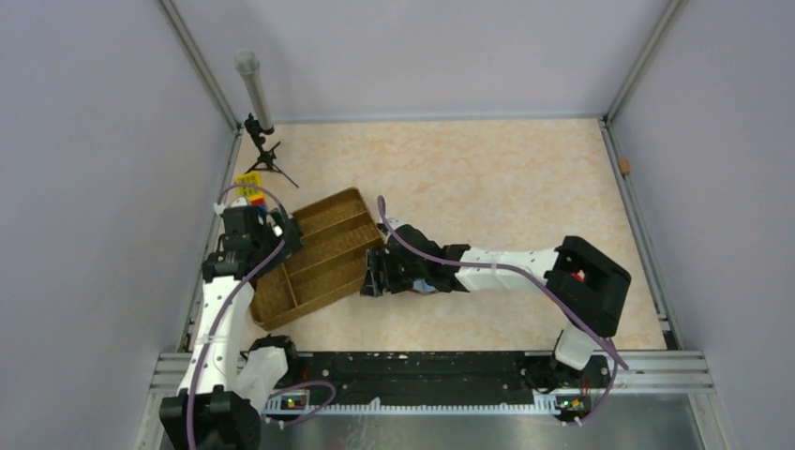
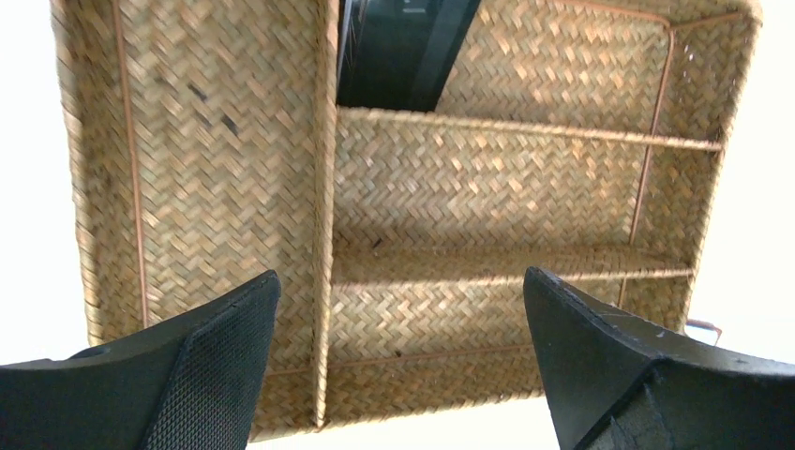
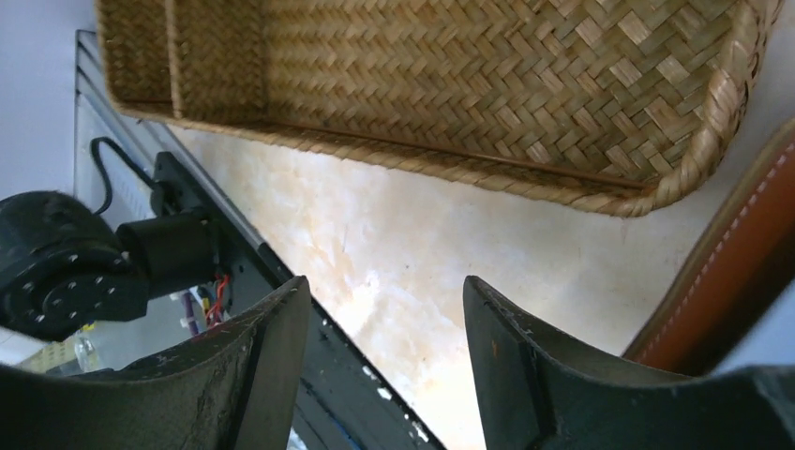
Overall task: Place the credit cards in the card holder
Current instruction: Move the storage box to the center of the board, then pick up the credit card from the storage box.
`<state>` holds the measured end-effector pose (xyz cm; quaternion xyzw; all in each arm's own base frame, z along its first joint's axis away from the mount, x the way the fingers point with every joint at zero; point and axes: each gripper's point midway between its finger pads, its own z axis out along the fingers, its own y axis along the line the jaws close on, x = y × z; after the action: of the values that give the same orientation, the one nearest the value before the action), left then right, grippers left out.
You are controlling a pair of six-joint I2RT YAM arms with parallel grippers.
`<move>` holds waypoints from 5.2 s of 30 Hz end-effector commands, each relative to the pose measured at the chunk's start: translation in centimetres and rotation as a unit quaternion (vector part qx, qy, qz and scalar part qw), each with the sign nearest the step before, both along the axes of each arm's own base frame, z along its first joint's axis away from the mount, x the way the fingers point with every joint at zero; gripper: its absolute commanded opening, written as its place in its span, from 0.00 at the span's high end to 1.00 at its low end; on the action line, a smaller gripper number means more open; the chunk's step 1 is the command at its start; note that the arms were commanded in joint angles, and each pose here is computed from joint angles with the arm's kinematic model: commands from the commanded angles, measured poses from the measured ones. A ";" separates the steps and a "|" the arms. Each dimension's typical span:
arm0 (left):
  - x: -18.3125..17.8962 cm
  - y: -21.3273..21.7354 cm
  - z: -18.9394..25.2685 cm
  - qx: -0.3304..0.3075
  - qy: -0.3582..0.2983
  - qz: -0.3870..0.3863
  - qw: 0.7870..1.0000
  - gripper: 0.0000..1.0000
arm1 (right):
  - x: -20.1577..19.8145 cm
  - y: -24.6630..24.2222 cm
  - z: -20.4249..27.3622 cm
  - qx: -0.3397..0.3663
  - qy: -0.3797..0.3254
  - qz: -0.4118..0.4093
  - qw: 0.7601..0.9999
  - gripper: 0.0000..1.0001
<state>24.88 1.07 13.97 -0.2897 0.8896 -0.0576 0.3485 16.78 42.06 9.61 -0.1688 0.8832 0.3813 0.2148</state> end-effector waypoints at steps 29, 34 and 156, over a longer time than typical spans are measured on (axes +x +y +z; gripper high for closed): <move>1.5 -18.1 -1.4 -0.268 -0.081 -0.134 0.951 0.01 | 21.7 0.3 -0.1 -0.053 -0.177 -0.112 0.976 0.43; 3.3 -21.8 -0.6 -0.280 -0.086 -0.167 0.941 0.01 | 23.9 0.1 0.0 -0.045 -0.180 -0.111 0.976 0.43; 9.1 6.5 -6.2 0.046 0.157 -0.122 0.979 0.39 | 11.5 -8.1 13.5 0.088 -0.236 0.032 0.967 0.26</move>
<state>33.63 5.34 5.91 -0.1603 0.9691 -0.0680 0.1749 27.69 33.81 21.93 -0.2616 0.7798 0.4036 0.4006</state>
